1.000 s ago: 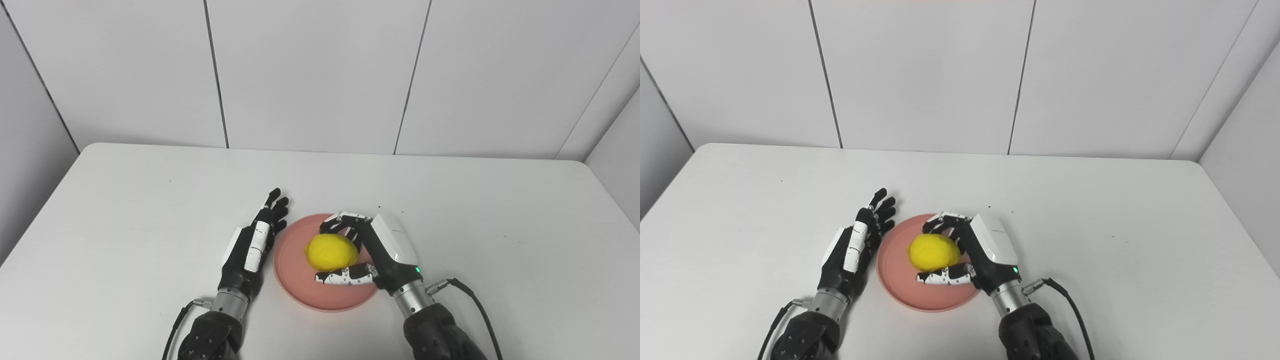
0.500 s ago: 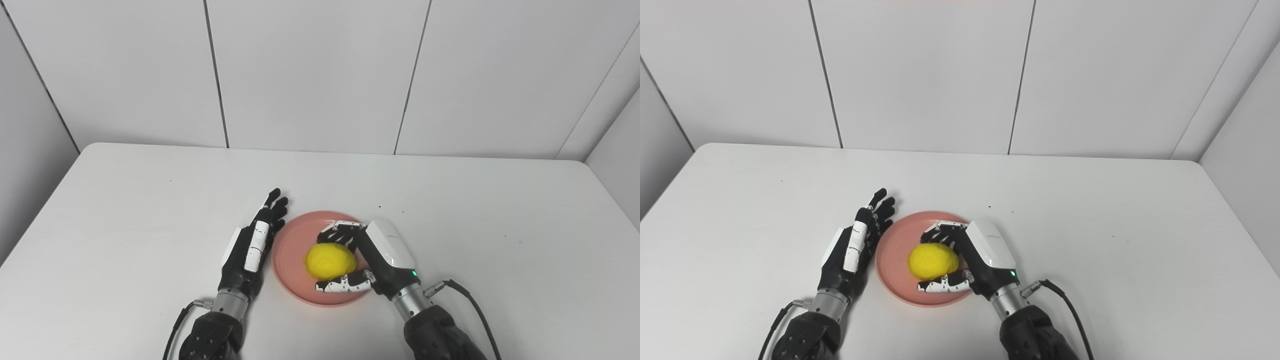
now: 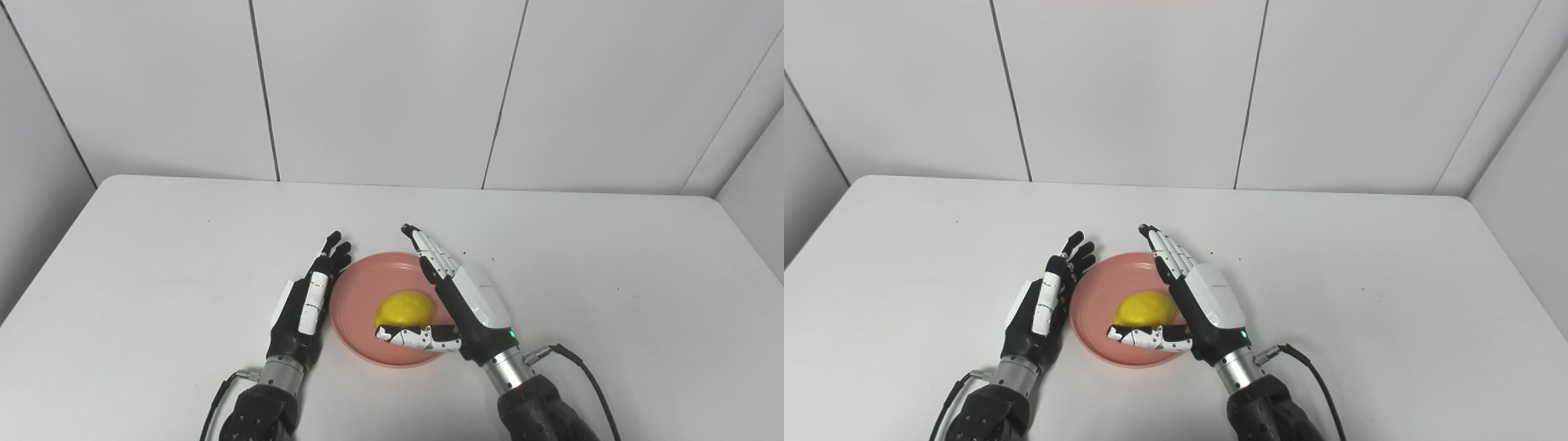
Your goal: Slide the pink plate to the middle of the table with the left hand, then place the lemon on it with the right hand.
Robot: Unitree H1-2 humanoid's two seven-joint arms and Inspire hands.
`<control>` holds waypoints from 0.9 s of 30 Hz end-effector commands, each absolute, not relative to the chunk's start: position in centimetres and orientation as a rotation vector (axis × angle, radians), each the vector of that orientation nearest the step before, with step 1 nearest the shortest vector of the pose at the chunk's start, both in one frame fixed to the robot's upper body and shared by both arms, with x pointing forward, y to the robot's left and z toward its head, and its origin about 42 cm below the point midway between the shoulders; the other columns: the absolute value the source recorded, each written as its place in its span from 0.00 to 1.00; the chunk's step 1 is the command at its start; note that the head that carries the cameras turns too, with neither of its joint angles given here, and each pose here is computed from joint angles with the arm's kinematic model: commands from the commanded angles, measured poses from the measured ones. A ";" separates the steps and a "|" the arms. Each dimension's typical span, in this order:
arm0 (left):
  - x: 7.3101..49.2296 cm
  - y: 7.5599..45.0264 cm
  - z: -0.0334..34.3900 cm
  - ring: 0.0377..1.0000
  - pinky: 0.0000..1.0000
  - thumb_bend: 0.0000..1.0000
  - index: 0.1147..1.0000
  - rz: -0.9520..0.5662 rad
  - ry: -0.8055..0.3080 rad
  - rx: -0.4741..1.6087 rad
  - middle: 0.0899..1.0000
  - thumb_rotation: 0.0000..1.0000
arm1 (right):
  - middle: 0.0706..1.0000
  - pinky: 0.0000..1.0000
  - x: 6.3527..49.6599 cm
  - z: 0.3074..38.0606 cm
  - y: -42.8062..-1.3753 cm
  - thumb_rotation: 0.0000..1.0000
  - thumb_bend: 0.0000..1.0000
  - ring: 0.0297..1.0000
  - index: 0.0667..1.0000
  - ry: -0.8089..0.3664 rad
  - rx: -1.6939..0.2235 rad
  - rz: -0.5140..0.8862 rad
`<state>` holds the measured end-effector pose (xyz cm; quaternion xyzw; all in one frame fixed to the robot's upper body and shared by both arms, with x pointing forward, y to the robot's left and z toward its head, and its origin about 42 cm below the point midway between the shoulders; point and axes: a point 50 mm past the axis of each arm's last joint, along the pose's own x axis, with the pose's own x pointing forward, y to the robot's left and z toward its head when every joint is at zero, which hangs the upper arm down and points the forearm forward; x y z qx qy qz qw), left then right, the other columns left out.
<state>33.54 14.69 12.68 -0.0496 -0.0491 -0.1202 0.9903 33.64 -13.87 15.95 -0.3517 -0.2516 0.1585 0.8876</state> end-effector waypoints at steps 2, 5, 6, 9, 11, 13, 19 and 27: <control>33.4 14.2 13.2 0.95 0.96 0.82 0.94 -0.251 -0.132 -0.123 0.95 1.00 | 1.00 1.00 33.6 18.1 -14.3 0.85 0.65 1.00 1.00 -0.622 -0.692 0.307; 33.4 14.3 13.2 0.95 0.96 0.82 0.94 -0.253 -0.132 -0.114 0.95 1.00 | 1.00 1.00 33.4 18.4 -14.9 0.87 0.66 1.00 1.00 -0.627 -0.674 0.302; 33.4 14.3 13.2 0.96 0.96 0.82 0.94 -0.253 -0.131 -0.111 0.95 1.00 | 1.00 1.00 33.4 18.5 -15.2 0.87 0.66 1.00 1.00 -0.629 -0.661 0.293; 33.5 14.5 13.2 0.96 0.97 0.82 0.95 -0.257 -0.134 -0.106 0.95 1.00 | 1.00 0.99 33.2 18.3 -15.9 0.92 0.72 1.00 1.00 -0.596 -0.600 0.253; 33.6 14.6 13.3 0.97 0.98 0.81 0.96 -0.259 -0.138 -0.109 0.96 1.00 | 1.00 0.96 32.9 18.1 -16.7 0.94 0.74 1.00 1.00 -0.543 -0.556 0.212; 33.7 14.7 13.4 0.98 0.99 0.80 0.97 -0.261 -0.142 -0.119 0.97 1.00 | 1.00 0.90 32.7 17.7 -17.5 0.96 0.73 0.97 1.00 -0.487 -0.568 0.156; 34.1 15.7 13.6 0.99 1.00 0.78 0.99 -0.249 -0.164 -0.109 0.99 1.00 | 1.00 0.98 32.5 16.6 -19.2 1.00 0.68 0.99 1.00 -0.328 -0.400 0.130; 34.3 17.0 13.2 0.98 0.98 0.76 0.98 -0.208 -0.190 -0.044 0.97 1.00 | 0.98 0.97 32.8 15.0 -19.5 1.00 0.73 0.98 0.98 -0.197 -0.328 0.099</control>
